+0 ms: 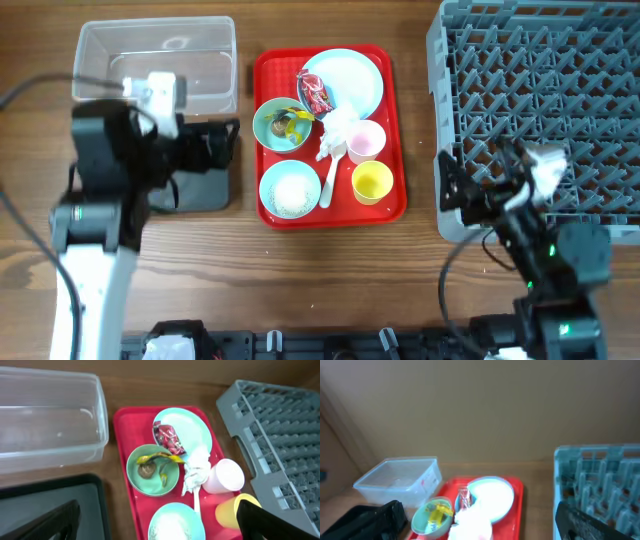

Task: Sort waste into correct bins and load items into the dishwasher rack
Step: 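Grasp yellow wrapper from green bowl with left gripper, drop in clear bin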

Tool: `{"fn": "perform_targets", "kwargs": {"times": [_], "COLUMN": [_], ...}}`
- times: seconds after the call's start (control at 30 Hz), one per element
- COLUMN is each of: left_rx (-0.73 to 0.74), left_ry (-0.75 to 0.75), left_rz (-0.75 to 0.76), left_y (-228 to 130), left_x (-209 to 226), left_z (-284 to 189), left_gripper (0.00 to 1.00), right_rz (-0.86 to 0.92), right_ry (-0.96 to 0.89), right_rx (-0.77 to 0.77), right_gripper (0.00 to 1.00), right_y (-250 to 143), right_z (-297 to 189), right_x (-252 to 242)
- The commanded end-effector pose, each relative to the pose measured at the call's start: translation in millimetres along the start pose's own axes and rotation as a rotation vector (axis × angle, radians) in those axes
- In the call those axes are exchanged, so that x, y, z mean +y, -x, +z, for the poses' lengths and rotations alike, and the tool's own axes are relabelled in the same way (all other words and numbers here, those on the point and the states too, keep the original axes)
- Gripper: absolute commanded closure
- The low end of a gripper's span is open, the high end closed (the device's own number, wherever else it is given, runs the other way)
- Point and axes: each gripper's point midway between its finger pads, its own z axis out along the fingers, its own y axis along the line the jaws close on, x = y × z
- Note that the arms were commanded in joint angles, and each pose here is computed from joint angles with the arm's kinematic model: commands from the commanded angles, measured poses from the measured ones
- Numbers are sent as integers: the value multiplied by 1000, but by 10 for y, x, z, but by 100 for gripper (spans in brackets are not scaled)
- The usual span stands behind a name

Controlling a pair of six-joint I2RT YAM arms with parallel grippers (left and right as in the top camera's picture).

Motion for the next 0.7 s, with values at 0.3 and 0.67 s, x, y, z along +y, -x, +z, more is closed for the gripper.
{"fn": "perform_targets", "kwargs": {"times": [0.3, 0.67], "left_rx": [410, 446], "left_ry": [-150, 55], "left_rz": [297, 413], "left_y": [-436, -693], "left_x": [-645, -280], "left_z": [1375, 2094], "left_gripper": [0, 0], "right_rz": [-105, -12], "right_ry": [146, 39], "right_rx": [534, 803], "right_gripper": [0, 5], "right_y": [61, -685], "right_z": [801, 986], "right_x": [54, -325]}}
